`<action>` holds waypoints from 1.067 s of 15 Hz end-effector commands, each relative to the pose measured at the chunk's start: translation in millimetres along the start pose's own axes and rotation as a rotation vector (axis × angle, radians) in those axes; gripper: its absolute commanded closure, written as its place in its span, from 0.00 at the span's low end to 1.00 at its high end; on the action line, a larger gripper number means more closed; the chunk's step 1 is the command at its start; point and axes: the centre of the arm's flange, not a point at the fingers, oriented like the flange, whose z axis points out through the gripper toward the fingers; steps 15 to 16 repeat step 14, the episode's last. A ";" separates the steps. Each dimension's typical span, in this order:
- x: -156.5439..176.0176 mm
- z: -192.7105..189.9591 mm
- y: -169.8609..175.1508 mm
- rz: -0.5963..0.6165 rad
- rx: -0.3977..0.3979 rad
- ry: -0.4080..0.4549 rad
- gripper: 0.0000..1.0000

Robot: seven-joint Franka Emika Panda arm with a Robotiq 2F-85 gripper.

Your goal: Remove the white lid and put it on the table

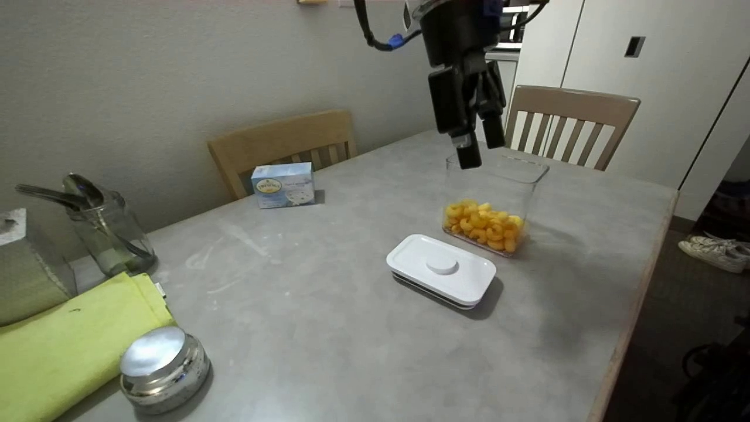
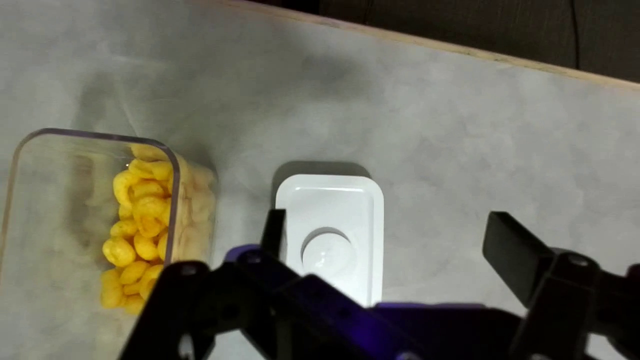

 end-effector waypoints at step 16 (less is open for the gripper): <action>-11.1 -22.4 1.7 -0.059 0.018 0.026 0.00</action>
